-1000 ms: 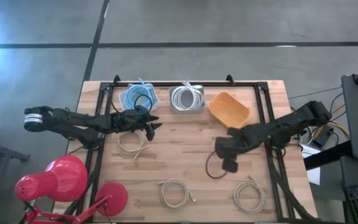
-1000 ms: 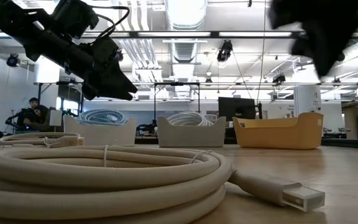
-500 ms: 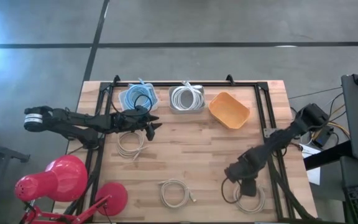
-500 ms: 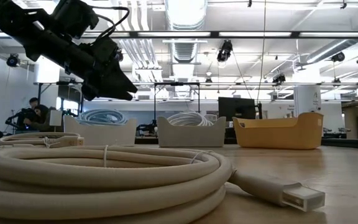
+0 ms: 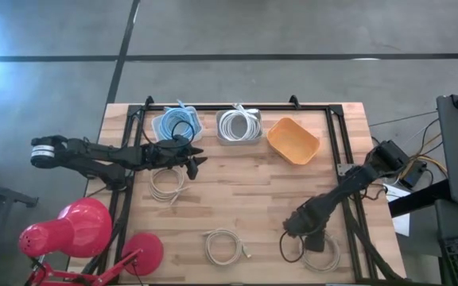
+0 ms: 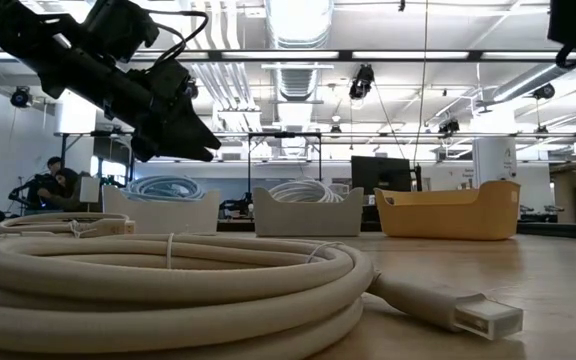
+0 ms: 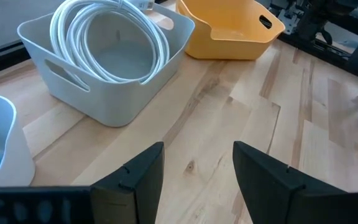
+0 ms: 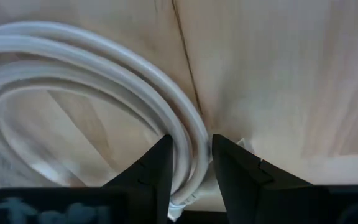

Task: Pick & Place USB Port
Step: Put the bottom right brown cable into the yellow bin

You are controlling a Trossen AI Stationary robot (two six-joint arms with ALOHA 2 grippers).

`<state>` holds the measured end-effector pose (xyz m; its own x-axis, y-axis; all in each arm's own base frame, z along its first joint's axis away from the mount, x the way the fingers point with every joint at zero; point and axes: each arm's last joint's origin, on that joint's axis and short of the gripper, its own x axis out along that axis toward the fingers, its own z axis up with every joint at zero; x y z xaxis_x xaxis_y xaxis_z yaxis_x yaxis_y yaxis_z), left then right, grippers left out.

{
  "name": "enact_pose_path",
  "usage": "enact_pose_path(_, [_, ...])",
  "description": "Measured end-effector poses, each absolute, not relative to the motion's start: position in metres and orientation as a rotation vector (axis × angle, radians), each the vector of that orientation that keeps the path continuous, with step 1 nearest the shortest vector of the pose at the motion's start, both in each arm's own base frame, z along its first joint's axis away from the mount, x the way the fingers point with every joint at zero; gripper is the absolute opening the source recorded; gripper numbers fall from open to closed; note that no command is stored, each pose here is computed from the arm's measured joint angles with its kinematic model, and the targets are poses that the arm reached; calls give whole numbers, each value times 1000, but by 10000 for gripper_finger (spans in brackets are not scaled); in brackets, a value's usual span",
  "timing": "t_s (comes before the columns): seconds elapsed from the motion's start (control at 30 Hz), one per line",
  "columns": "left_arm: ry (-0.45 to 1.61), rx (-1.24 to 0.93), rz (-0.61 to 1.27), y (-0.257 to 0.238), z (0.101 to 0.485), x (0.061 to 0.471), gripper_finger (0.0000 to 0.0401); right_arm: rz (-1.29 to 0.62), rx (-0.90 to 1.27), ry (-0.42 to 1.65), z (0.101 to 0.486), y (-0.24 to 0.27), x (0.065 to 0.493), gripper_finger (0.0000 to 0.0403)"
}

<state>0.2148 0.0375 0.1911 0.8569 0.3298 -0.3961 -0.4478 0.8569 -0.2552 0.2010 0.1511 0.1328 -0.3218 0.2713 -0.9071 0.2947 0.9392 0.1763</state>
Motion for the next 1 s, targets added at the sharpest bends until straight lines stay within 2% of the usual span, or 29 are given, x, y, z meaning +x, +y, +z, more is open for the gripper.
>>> enact_pose_path(0.33, [350,-349,417,37,191,215,195,108,346,1871,130,155,207,98])
enact_pose_path(0.63, [351,-345,416,37,191,215,195,137,320,1851,132,154,209,26])
enact_pose_path(0.87, [350,-344,416,37,191,215,195,163,327,1707,163,152,219,21])
enact_pose_path(1.0, [350,-342,416,37,191,215,195,95,232,1507,190,143,222,21])
